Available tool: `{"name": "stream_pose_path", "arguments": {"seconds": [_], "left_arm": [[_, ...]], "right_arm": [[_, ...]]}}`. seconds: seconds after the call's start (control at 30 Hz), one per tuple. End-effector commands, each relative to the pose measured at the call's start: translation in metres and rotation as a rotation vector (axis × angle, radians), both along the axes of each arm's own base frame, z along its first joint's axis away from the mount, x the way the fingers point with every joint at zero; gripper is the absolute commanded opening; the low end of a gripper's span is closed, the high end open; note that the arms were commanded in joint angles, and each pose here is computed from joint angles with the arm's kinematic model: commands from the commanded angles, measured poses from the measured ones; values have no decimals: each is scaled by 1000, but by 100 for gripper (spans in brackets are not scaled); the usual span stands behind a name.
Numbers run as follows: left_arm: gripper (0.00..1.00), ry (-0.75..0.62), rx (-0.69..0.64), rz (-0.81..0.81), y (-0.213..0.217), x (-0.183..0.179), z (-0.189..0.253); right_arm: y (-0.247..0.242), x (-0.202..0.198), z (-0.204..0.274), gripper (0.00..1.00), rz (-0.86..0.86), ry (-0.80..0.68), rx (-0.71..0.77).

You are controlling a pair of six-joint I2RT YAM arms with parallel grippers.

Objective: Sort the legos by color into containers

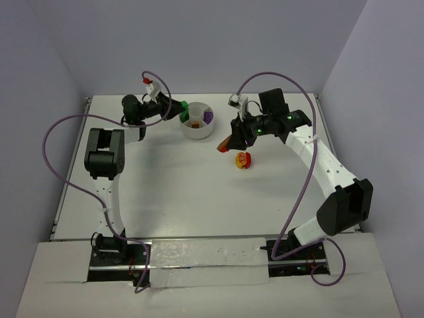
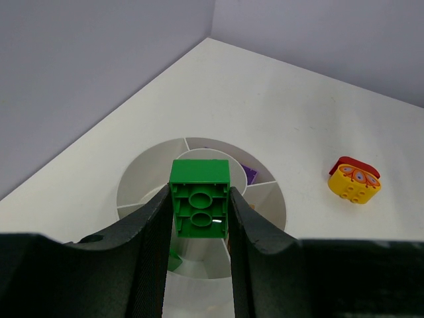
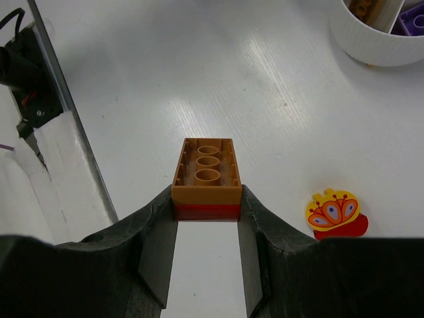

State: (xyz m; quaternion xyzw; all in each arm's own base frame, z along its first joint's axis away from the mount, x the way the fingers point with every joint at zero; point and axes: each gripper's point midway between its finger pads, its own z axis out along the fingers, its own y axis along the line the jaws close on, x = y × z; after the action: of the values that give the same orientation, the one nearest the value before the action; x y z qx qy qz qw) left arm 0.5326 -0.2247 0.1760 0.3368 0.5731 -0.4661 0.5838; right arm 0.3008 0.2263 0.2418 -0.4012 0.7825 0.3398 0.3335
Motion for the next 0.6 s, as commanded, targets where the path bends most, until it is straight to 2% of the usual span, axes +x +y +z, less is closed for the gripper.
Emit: {"name": "stream_pose_path", "arguments": {"seconds": [0.0, 0.3, 0.57], "left_arm": [[24, -85, -8, 22, 3, 10, 18], [42, -70, -18, 16, 2, 15, 15], [49, -65, -30, 29, 3, 16, 18]], "right_arm": [[3, 7, 18, 0, 9, -43, 29], [5, 8, 20, 0, 19, -30, 35], [6, 7, 23, 0, 22, -32, 40]]}}
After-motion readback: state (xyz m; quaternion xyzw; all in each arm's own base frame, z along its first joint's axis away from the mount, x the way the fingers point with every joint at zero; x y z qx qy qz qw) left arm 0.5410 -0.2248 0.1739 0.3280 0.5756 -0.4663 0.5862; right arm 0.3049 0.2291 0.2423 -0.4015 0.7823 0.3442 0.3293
